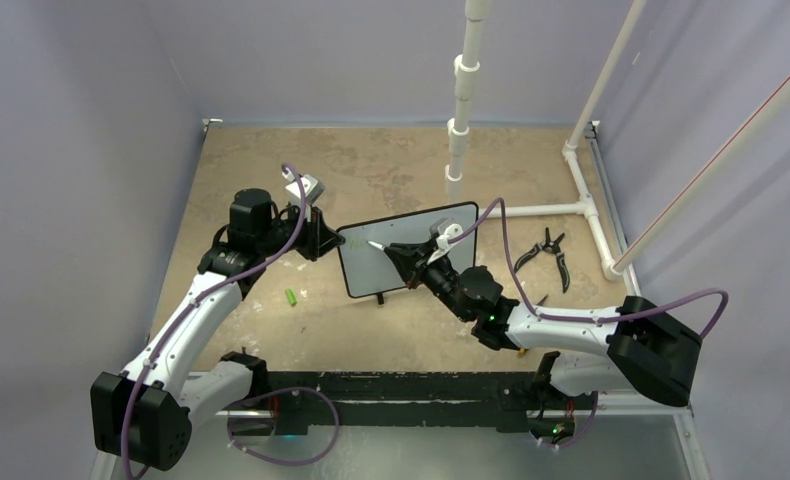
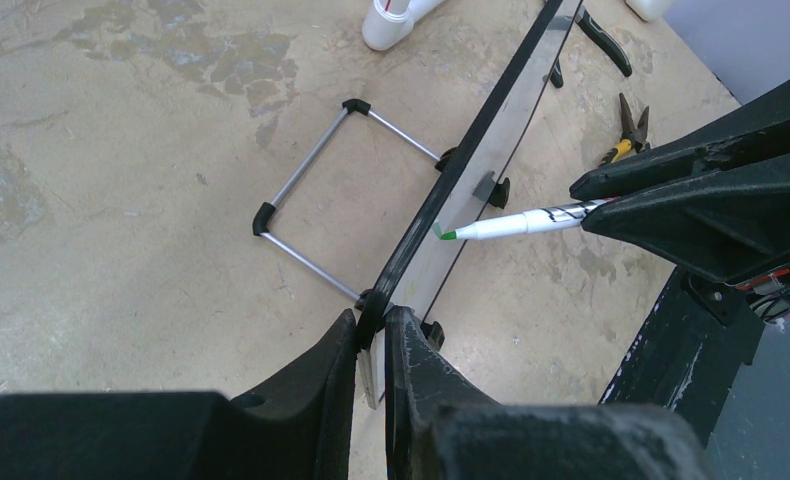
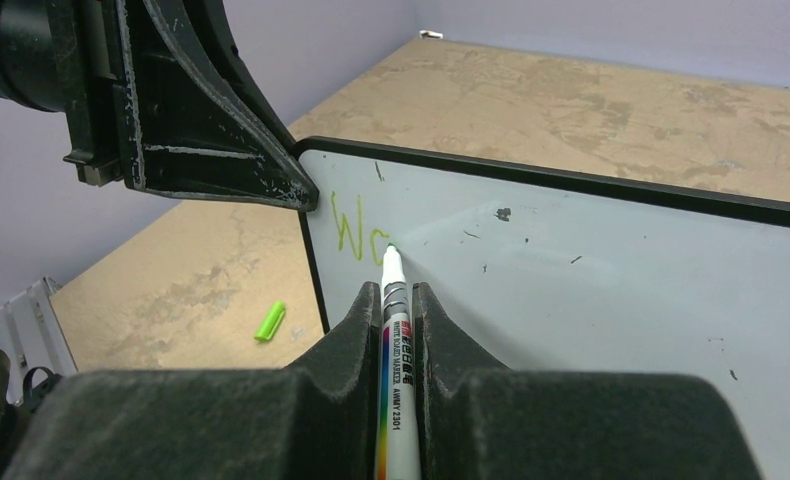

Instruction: Write a sentence on the whiteboard

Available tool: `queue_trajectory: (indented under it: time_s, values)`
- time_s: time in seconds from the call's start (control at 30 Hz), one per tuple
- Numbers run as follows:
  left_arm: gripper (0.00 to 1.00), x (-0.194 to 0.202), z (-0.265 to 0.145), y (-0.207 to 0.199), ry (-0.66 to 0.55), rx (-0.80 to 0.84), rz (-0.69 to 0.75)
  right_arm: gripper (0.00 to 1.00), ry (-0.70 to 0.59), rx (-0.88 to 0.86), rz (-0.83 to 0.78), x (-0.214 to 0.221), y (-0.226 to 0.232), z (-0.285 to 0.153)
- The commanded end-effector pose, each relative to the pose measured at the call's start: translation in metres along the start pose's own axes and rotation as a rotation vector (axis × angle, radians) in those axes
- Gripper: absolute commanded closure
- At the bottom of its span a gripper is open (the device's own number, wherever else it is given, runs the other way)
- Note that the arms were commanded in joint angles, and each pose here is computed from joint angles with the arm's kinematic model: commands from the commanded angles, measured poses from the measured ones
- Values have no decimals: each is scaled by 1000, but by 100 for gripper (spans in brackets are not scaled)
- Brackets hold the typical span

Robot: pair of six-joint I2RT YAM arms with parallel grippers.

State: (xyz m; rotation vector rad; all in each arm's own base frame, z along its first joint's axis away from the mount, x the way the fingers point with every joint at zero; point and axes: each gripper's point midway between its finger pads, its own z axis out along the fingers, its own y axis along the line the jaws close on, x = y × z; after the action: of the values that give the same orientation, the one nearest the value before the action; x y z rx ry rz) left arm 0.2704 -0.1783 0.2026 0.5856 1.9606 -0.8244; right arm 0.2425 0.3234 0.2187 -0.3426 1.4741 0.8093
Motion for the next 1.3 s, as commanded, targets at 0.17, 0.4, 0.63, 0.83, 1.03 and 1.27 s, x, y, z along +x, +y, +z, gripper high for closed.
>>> queue_trajectory:
  time_s: [0.17, 0.4, 0.63, 0.83, 1.03, 1.27]
  values:
    - [100, -10, -4, 3, -39, -21, 50, 100, 21, 37, 8, 7, -7, 0]
    - [100, -10, -4, 3, -39, -22, 50, 100, 30, 62, 7, 10, -12, -2]
    - [100, -10, -4, 3, -39, -21, 50, 100, 42, 73, 3, 13, -14, -2]
    - [100, -11, -4, 3, -41, -21, 51, 100, 32, 104, 8, 11, -19, -5]
    - [100, -11, -4, 3, -40, -21, 50, 100, 3, 118, 17, 2, -22, -8]
    - [100, -10, -4, 3, -39, -21, 50, 100, -69, 35, 30, -20, -9, -18]
